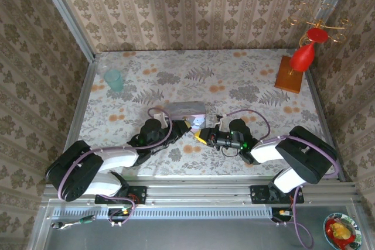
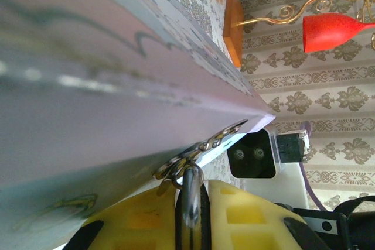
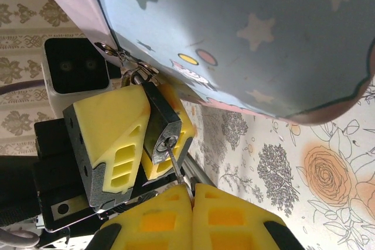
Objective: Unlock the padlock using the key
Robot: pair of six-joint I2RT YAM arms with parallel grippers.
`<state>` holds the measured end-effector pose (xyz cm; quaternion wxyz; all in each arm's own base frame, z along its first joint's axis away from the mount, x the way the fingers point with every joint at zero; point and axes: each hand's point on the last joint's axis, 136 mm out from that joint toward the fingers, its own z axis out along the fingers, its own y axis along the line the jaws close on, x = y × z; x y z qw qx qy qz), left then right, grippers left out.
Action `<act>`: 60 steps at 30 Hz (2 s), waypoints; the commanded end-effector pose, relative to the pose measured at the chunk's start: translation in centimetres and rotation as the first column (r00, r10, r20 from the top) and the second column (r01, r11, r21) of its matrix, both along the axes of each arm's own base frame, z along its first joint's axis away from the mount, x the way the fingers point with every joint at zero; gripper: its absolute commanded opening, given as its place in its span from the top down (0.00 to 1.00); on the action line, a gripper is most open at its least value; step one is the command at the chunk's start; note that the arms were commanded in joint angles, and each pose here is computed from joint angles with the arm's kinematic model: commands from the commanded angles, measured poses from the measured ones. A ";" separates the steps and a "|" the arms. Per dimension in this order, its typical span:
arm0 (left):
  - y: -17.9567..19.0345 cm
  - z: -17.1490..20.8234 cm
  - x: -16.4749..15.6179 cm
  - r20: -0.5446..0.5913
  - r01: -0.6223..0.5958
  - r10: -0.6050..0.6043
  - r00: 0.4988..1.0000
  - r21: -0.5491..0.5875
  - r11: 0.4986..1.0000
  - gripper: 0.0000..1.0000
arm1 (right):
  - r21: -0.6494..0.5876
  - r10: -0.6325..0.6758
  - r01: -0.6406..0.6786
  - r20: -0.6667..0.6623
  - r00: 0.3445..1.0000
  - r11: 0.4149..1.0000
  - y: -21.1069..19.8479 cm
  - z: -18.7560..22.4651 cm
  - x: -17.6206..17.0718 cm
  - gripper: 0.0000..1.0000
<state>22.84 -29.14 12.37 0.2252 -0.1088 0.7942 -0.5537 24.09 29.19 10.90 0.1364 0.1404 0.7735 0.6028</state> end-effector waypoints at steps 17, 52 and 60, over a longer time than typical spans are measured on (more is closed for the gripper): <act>-3.9 5.0 -4.0 0.072 0.223 -0.214 0.974 -0.164 0.961 1.00 | 0.055 -0.099 0.097 0.021 0.995 0.994 0.1 0.9 3.1 1.00; -2.5 1.0 -2.4 -0.015 0.082 -0.082 0.997 0.009 0.997 1.00 | -0.302 -0.044 0.069 0.088 0.995 0.951 -2.6 -1.4 1.7 0.43; -1.1 0.9 -1.1 -0.017 0.016 -0.015 1.000 0.072 0.997 1.00 | -0.488 0.066 0.076 0.267 0.961 0.869 -5.1 0.0 0.4 0.47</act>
